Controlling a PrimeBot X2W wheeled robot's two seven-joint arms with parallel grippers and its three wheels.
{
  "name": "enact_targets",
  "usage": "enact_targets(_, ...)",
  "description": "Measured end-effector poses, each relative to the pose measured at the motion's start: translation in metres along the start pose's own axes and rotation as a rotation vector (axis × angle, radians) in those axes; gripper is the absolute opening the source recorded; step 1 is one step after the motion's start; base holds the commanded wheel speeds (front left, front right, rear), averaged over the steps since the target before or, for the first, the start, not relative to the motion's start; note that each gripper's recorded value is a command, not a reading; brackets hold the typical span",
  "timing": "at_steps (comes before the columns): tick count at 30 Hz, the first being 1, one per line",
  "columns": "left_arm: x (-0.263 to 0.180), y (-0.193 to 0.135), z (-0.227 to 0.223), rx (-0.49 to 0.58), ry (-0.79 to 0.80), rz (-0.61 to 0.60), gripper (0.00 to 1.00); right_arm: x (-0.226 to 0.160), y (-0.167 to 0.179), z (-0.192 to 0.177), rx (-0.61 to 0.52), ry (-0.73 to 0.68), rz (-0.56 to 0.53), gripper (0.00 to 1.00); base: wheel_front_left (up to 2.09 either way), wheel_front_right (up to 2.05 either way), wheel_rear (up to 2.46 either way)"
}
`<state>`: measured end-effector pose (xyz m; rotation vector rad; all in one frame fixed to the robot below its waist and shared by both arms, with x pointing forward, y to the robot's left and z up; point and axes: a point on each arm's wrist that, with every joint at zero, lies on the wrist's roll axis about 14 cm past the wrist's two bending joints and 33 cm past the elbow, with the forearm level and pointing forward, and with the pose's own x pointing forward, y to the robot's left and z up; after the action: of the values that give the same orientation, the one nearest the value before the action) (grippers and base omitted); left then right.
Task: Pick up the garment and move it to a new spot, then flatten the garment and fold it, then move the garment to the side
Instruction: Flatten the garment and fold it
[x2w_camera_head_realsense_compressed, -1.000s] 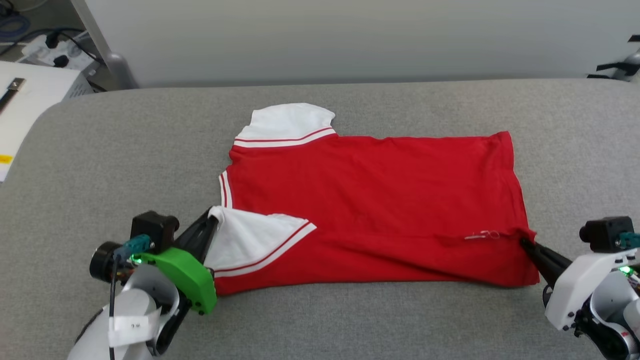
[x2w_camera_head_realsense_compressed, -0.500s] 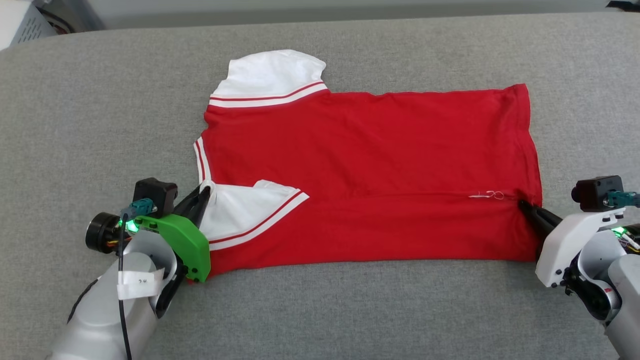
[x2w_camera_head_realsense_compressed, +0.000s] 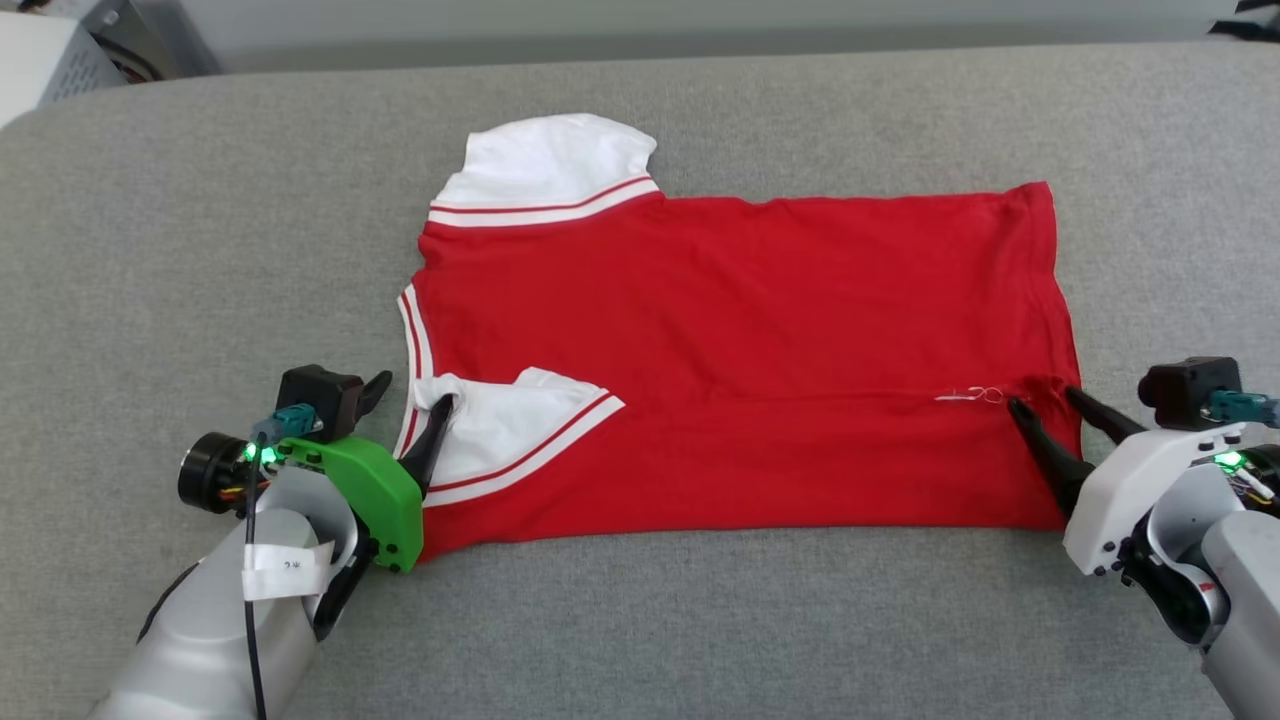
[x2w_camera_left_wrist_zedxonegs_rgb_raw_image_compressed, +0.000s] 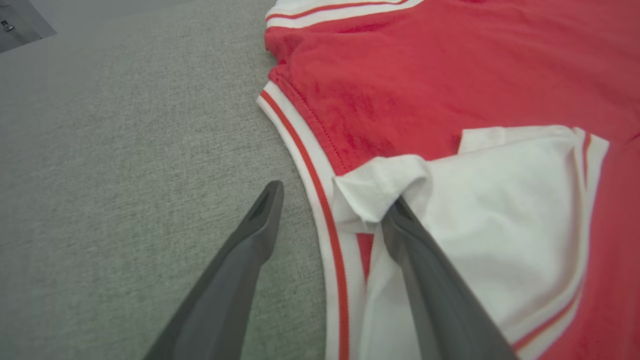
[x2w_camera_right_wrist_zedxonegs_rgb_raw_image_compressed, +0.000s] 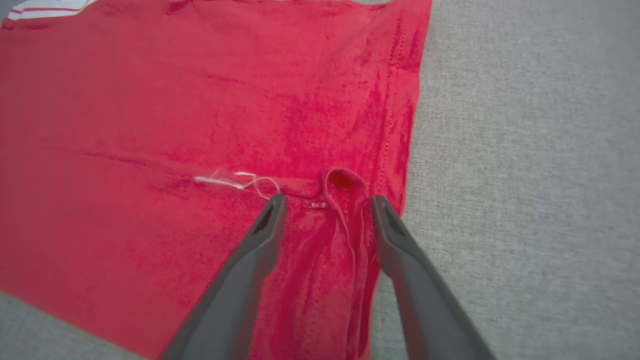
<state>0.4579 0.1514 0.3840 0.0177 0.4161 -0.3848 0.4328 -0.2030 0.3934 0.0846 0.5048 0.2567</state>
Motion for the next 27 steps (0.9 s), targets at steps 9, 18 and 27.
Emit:
enact_targets(9, -0.025, 0.020, 0.054, 0.060, -0.080, 0.019, 1.00, -0.029, -0.002, 0.043, -0.041, -0.142, 0.002, 1.00, 0.00, 0.00, 0.00)
enact_targets(18, -0.043, 0.000, 0.071, -0.003, 0.169, -0.084, 1.00, -0.041, 0.016, 0.066, -0.075, -0.194, 0.036, 1.00, 0.00, 0.00, 0.00)
enact_targets(27, -0.060, -0.016, 0.020, 0.018, 0.563, -0.175, 1.00, -0.043, 0.022, 0.065, -0.067, -0.185, 0.039, 1.00, 0.00, 0.00, 0.00)
